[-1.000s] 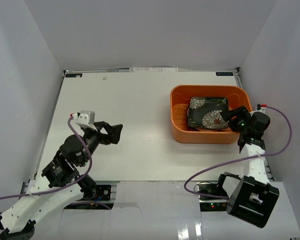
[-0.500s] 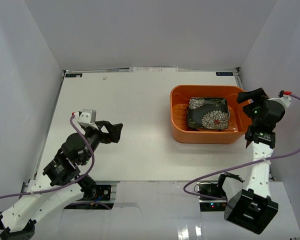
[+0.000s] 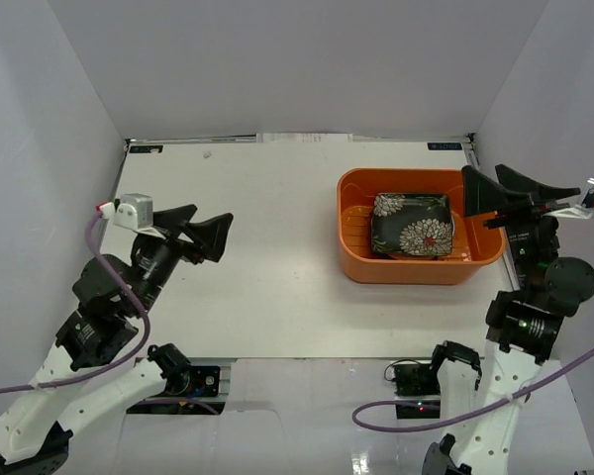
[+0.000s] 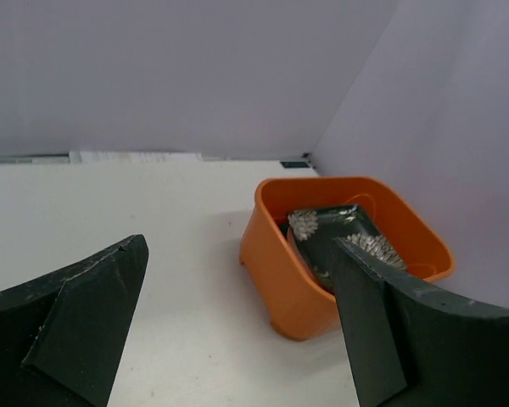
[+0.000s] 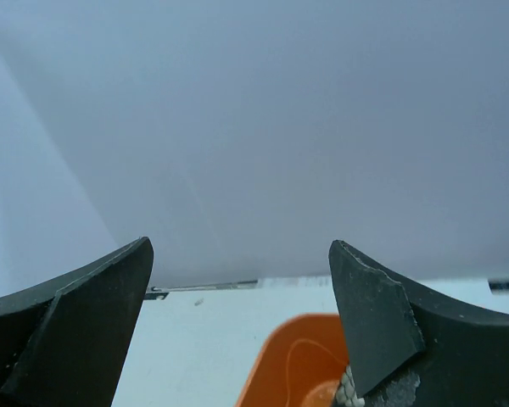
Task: Place the plates into the plastic bin on the countertop
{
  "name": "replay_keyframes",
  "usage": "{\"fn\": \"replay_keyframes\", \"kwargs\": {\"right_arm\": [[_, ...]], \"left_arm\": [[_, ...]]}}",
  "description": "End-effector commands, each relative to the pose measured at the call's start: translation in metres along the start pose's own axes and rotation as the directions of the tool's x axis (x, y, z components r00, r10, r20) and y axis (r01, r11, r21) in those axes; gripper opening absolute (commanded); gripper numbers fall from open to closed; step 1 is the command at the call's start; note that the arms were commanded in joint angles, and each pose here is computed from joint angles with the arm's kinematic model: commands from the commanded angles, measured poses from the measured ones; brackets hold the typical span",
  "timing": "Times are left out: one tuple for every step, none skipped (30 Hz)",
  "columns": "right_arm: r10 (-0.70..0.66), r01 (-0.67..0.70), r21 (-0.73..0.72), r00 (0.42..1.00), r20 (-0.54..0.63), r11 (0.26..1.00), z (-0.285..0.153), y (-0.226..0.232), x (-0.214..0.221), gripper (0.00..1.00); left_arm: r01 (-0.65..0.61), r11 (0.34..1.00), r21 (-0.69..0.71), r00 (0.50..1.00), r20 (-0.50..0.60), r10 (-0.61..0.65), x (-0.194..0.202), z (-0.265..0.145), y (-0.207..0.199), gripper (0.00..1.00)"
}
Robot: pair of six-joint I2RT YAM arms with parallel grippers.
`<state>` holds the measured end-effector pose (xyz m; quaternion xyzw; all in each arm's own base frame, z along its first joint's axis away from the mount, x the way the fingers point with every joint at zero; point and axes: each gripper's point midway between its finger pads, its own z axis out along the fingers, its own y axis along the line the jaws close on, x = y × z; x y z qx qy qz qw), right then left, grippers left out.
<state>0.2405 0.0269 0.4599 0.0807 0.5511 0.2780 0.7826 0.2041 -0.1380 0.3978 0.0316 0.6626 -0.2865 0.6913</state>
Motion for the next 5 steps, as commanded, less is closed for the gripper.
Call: {"fn": "replay_keyframes", "kwargs": {"right_arm": [[-0.142, 0.155, -0.223, 0.987, 0.074, 0.962, -0.018, 0.070, -0.032, 0.90], [-0.146, 0.162, -0.239, 0.986, 0.084, 0.957, -0.022, 0.074, -0.032, 0.90], [-0.149, 0.168, -0.248, 0.984, 0.094, 0.954, -0.023, 0.076, -0.032, 0.90], [-0.152, 0.177, -0.263, 0.982, 0.111, 0.949, -0.024, 0.079, -0.034, 0.90], [-0.138, 0.161, -0.261, 0.985, 0.106, 0.952, -0.022, 0.077, -0.033, 0.90]], "left_arm": [[-0.006, 0.996, 0.086, 0.994, 0.107, -0.003, -0.040, -0.007, -0.018, 0.98], [-0.011, 0.995, 0.101, 0.991, 0.136, -0.003, -0.048, -0.008, -0.021, 0.98], [-0.013, 0.995, 0.103, 0.990, 0.144, -0.002, -0.049, -0.008, -0.021, 0.98], [-0.008, 0.995, 0.099, 0.988, 0.156, -0.008, -0.055, -0.008, -0.021, 0.98], [-0.001, 0.995, 0.097, 0.986, 0.168, -0.016, -0.060, -0.008, -0.022, 0.98]]}}
